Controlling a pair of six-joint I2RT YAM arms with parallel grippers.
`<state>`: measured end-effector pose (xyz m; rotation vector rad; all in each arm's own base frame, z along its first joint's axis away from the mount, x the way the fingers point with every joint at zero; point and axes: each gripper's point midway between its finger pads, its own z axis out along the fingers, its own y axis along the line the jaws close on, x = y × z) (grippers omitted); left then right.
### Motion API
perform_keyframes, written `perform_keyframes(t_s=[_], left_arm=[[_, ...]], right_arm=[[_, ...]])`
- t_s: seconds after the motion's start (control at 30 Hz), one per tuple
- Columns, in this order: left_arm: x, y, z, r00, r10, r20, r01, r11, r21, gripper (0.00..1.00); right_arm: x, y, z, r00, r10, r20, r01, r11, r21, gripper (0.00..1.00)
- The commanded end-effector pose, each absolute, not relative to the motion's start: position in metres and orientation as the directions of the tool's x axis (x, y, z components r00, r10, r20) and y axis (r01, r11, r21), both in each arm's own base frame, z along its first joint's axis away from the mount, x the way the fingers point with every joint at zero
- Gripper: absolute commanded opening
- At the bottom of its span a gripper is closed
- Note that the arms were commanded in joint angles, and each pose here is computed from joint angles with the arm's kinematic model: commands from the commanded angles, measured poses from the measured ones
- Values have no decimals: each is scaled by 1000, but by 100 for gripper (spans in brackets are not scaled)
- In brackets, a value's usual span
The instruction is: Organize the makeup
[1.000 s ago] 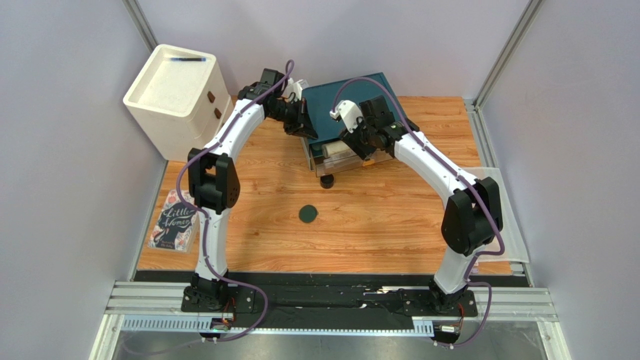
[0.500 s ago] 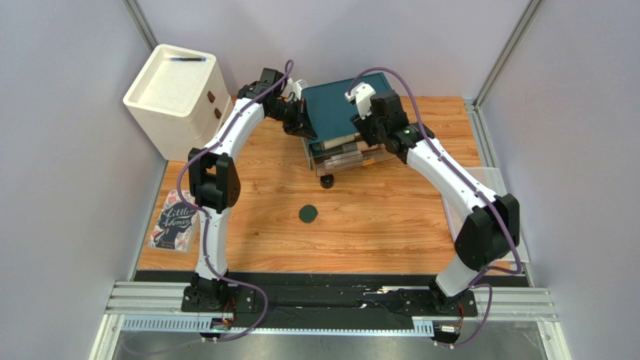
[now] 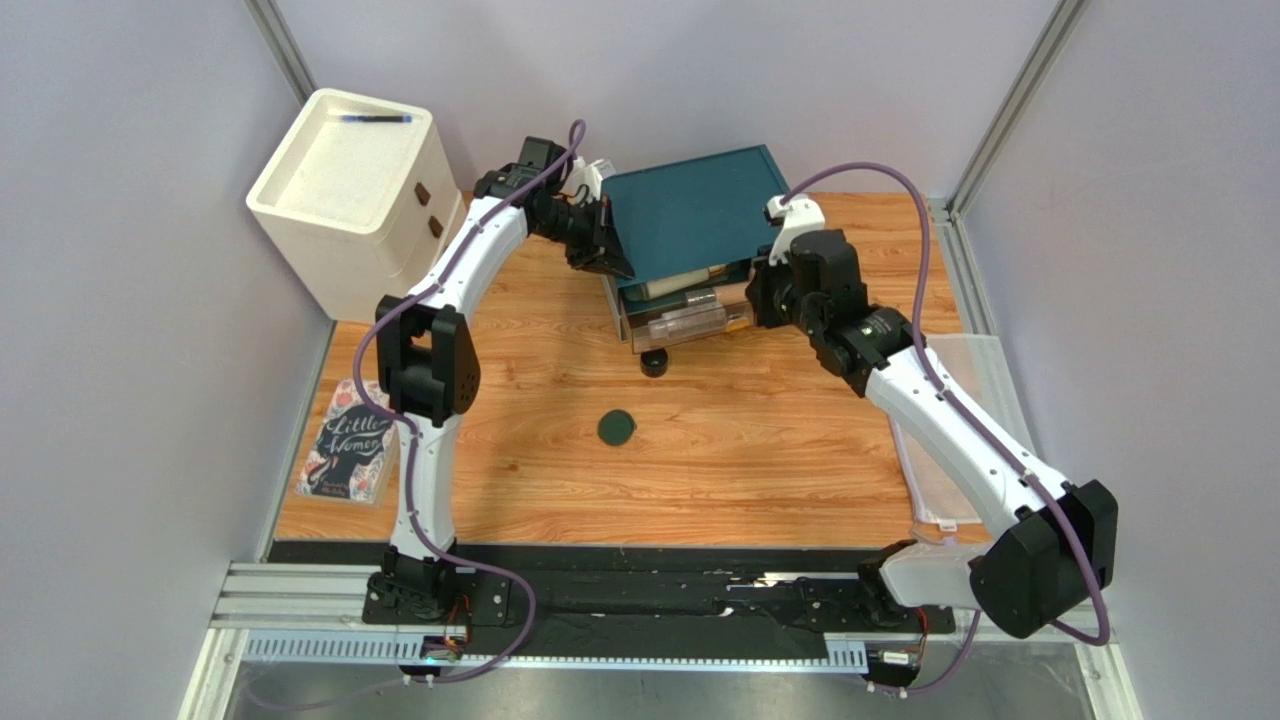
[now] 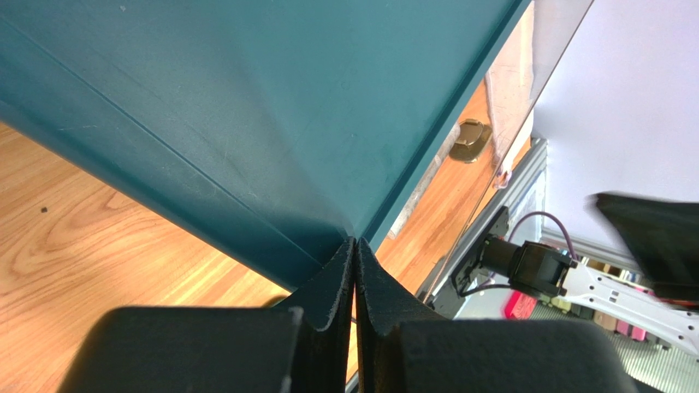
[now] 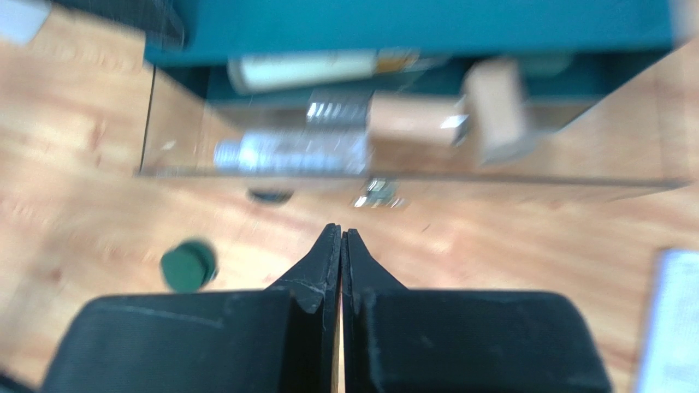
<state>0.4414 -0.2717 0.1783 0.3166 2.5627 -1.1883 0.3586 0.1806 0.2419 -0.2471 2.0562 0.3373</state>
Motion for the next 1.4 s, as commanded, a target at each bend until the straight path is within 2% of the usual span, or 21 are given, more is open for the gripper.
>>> perform_keyframes(t_s=[0.0, 0.1, 0.27, 0.43, 0.83, 0.93, 1.1, 1.37], left_arm=[[424, -257, 130, -971, 98, -217, 218, 733, -645, 8], [424, -256, 133, -970, 97, -222, 220, 734, -643, 8], [422, -256, 134, -971, 98, -219, 219, 735, -641, 8], [422, -255, 136, -970, 99, -223, 222, 736, -640, 8], [421, -253, 138, -970, 101, -222, 222, 744, -630, 8], [422, -254, 141, -969, 101, -225, 224, 743, -631, 8], [423, -253, 142, -968, 104, -230, 229, 746, -625, 8], [424, -254, 141, -968, 100, -231, 227, 743, -630, 8]], right_arm=[[331, 202, 203, -616, -6, -788, -364, 889, 278, 0], [324, 201, 176, -659, -36, -751, -359, 893, 272, 0], [335, 196, 158, -656, -54, -753, -335, 914, 227, 0], [364, 202, 141, -660, -84, -746, -321, 930, 179, 0], [462, 234, 167, -571, -85, -817, -295, 950, 107, 0], [477, 239, 154, -589, -97, -802, -285, 954, 94, 0], [479, 238, 156, -600, -99, -794, -275, 957, 89, 0], [426, 220, 153, -661, -8, -750, -216, 960, 180, 0]])
